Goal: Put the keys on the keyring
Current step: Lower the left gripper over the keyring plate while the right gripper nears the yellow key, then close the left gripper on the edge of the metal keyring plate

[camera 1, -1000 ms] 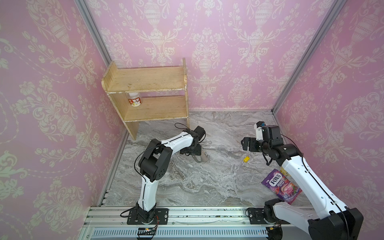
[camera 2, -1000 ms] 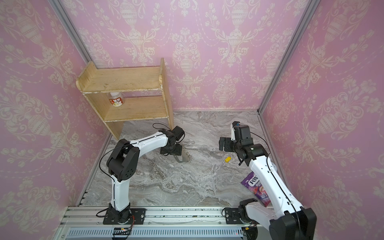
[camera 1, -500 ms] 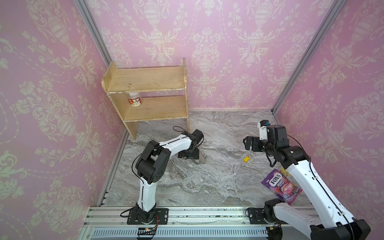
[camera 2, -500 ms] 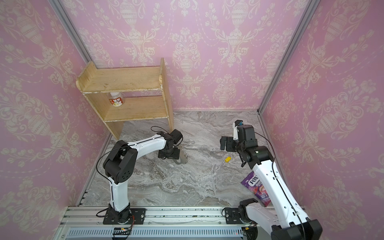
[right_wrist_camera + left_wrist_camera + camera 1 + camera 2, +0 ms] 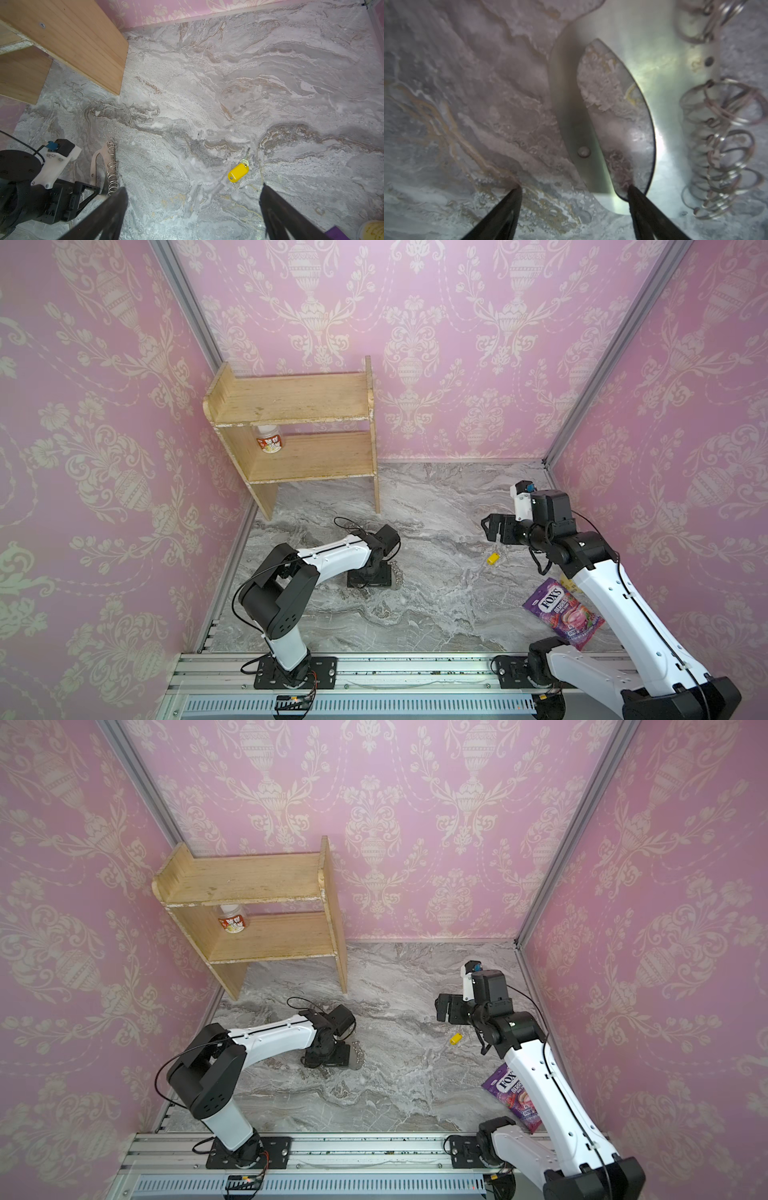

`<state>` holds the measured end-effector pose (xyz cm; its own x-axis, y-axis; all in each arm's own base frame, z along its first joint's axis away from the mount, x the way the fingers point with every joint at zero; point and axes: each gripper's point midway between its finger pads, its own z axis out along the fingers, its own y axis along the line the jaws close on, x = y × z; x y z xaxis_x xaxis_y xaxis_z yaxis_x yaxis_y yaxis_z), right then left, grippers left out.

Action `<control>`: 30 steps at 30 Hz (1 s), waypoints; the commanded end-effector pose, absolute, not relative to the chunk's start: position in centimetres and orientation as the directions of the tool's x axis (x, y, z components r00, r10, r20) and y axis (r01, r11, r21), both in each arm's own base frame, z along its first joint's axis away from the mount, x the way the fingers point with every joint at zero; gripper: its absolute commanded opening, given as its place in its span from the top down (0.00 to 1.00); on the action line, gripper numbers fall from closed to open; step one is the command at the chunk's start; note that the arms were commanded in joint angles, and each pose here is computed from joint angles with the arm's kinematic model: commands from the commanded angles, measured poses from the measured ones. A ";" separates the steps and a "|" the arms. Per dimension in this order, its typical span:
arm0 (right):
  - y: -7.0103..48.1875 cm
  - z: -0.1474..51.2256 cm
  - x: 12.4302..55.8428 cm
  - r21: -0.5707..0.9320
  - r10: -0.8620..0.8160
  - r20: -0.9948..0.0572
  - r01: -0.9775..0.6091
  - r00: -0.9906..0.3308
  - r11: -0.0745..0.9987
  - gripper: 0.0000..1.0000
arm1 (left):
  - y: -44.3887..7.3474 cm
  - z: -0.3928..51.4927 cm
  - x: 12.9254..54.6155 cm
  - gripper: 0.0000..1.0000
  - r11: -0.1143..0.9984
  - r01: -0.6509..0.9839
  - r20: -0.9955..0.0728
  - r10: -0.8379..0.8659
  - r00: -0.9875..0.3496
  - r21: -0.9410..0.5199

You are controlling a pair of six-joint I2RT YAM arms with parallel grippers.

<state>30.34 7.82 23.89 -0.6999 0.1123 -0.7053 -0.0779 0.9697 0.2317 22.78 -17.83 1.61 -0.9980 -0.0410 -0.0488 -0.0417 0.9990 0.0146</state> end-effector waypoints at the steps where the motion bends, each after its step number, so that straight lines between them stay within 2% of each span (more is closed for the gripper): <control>1: 8.8 22.7 30.2 0.263 0.123 -0.685 -0.087 -0.718 0.961 0.00 | -14.9 1.1 18.9 0.17 0.987 -0.025 0.083 -0.039 -0.996 0.156; 5: 10.1 21.2 29.8 0.287 0.118 -0.666 -0.108 -0.737 0.952 0.00 | -15.2 4.4 21.6 0.17 0.987 -0.003 -0.049 0.005 -0.999 0.158; 7: 11.0 20.4 29.5 0.302 0.106 -0.653 -0.130 -0.750 0.944 0.00 | -16.1 6.3 22.9 0.20 0.994 0.000 -0.125 0.014 -0.992 0.105; 11: 13.1 18.8 28.8 0.349 0.090 -0.624 -0.174 -0.776 0.921 0.00 | -19.1 9.5 23.6 0.25 0.995 0.078 -0.278 0.059 -0.959 -0.060; 15: 15.4 17.2 27.9 0.398 0.054 -0.597 -0.236 -0.801 0.887 0.00 | -23.0 10.0 21.4 0.27 0.928 0.251 -0.371 0.138 -0.918 -0.276; 19: 16.2 16.0 27.4 0.405 0.017 -0.575 -0.267 -0.818 0.875 0.00 | -23.6 8.8 19.5 0.32 0.868 0.350 -0.391 0.203 -0.898 -0.352; 25: 16.5 15.5 27.6 0.379 -0.033 -0.586 -0.310 -0.809 0.872 0.00 | -23.2 5.0 18.0 0.45 0.835 0.470 -0.330 0.374 -0.867 -0.288; 30: 16.3 16.1 28.2 0.349 -0.047 -0.621 -0.330 -0.782 0.877 0.00 | -25.0 4.5 18.9 0.53 0.789 0.519 -0.409 0.376 -0.831 -0.330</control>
